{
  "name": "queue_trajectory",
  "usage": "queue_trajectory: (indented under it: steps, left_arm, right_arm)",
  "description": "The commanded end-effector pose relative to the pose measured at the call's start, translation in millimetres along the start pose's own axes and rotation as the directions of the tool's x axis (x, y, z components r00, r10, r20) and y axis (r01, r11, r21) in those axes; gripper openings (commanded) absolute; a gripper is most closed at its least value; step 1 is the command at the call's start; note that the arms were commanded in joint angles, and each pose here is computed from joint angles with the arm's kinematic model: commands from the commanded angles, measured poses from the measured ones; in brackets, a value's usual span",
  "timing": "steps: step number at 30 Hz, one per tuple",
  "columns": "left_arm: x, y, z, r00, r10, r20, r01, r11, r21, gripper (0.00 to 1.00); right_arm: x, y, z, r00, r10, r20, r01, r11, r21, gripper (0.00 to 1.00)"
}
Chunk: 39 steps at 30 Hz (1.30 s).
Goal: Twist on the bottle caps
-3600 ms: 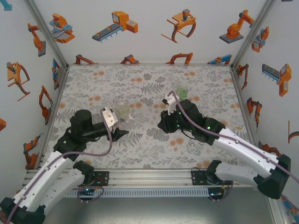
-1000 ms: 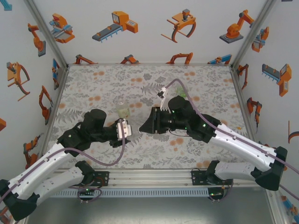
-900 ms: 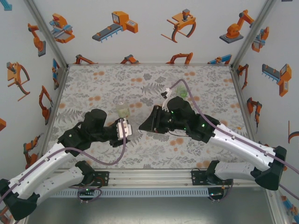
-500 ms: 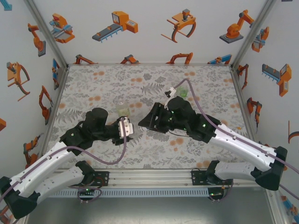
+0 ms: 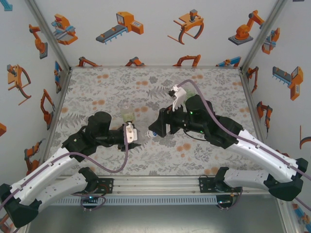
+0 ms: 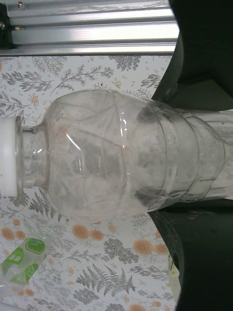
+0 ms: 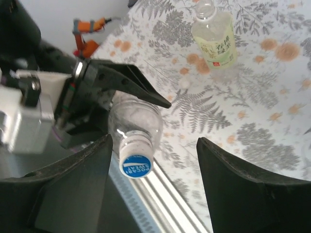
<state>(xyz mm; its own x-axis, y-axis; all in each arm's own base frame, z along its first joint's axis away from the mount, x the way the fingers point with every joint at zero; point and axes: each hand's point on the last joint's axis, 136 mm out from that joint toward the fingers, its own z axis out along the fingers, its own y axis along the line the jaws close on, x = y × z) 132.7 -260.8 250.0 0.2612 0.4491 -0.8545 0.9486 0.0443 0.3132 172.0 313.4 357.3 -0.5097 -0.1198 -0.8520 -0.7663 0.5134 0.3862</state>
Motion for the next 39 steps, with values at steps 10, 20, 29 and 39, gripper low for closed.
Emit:
queue_trajectory:
  steps: [10, 20, 29, 39]
  left_arm:
    - [-17.0, -18.8, -13.5, 0.997, 0.03, 0.075, -0.035, 0.997, 0.072, 0.0]
    - [-19.9, -19.9, -17.3, 0.996, 0.023, 0.085, -0.029, 0.997, 0.069, 0.0]
    - [-18.3, -16.7, -15.0, 0.998, 0.002, 0.069, -0.006, 0.998, 0.064, 0.0]
    - [-14.5, -10.6, -13.4, 0.999, 0.003, 0.047, -0.004, 0.999, 0.031, 0.0]
  right_arm:
    - [27.0, 72.9, -27.9, 0.711, -0.673, 0.202, 0.688, 0.608, -0.396, 0.6]
    - [30.1, 72.3, -19.3, 0.704, -0.678, 0.213, 0.696, 0.598, -0.398, 0.44]
    - [32.7, 78.0, -12.8, 0.708, -0.672, 0.218, 0.689, 0.588, -0.424, 0.38]
    - [24.3, 59.9, 4.2, 0.88, -0.46, 0.12, 0.471, 0.81, -0.349, 0.02]
